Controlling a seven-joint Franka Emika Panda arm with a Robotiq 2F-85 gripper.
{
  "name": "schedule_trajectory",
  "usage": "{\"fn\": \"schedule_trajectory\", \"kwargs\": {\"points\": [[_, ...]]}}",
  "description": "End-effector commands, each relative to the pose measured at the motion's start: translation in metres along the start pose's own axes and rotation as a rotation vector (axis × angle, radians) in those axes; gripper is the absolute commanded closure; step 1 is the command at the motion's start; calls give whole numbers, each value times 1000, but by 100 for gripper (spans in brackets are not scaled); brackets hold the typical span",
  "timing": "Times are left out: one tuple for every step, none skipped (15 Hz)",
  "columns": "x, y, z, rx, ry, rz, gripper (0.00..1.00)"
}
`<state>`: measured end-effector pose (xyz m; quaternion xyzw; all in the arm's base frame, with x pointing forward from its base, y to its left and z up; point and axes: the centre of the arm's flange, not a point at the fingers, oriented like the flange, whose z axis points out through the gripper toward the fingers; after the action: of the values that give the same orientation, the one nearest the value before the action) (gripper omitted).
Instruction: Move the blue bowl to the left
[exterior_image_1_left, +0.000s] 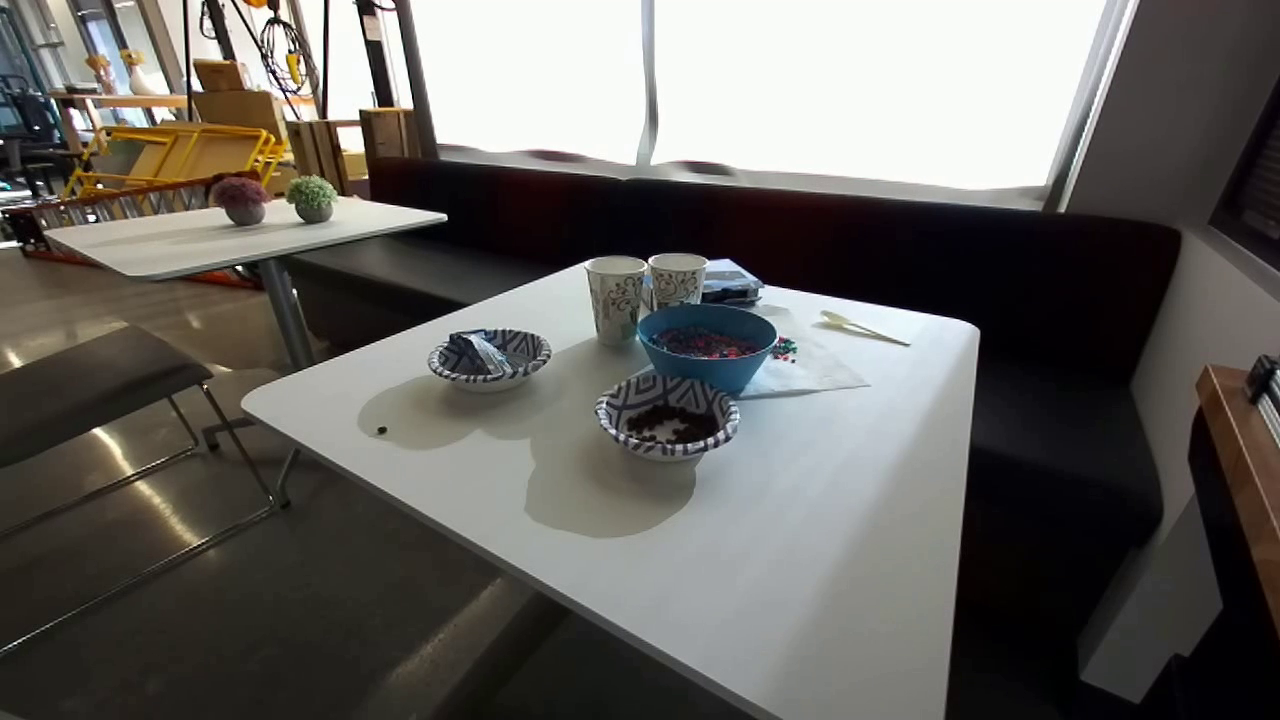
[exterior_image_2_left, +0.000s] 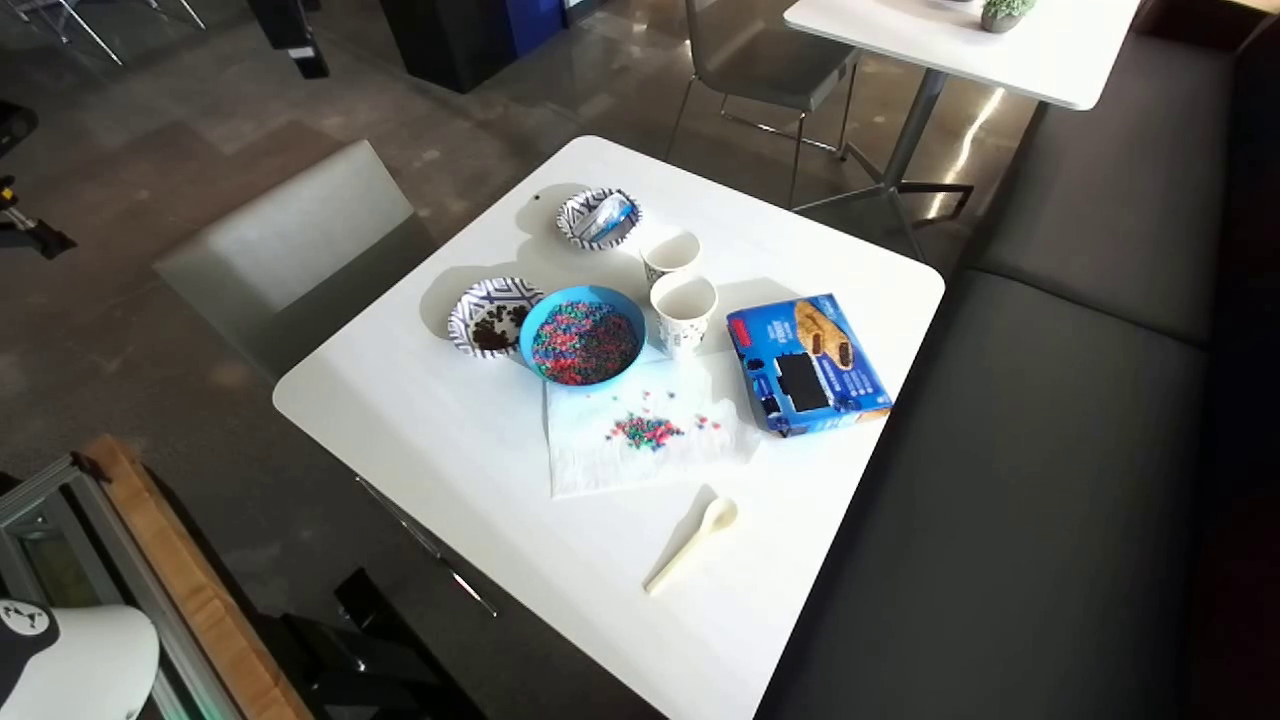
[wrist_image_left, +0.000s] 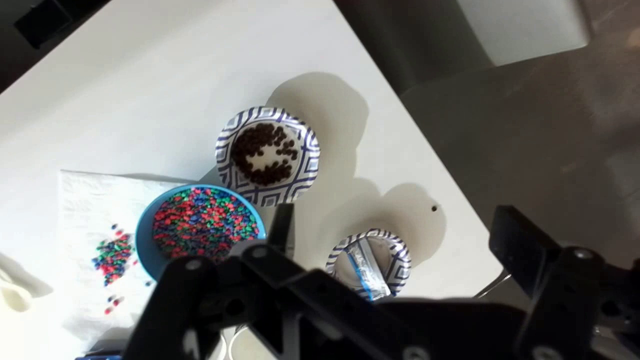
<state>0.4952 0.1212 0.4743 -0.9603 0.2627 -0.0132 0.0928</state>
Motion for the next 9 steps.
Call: {"fn": "schedule_trajectory", "kwargs": {"points": [[43,-26,41,-132,73,31,0],[54,-25,53,-170,95,37,0],[63,-26,64,-202,106,42,0],[72,-26,74,-235,125,48,0],[79,-27,85,-260,137,52,0],[85,-29,95,-280,132,61,0],[91,-29,105,-299,135,62,0],[96,-31,115,-305,128,59,0],[102,-33,124,-302,124,49,0]]}}
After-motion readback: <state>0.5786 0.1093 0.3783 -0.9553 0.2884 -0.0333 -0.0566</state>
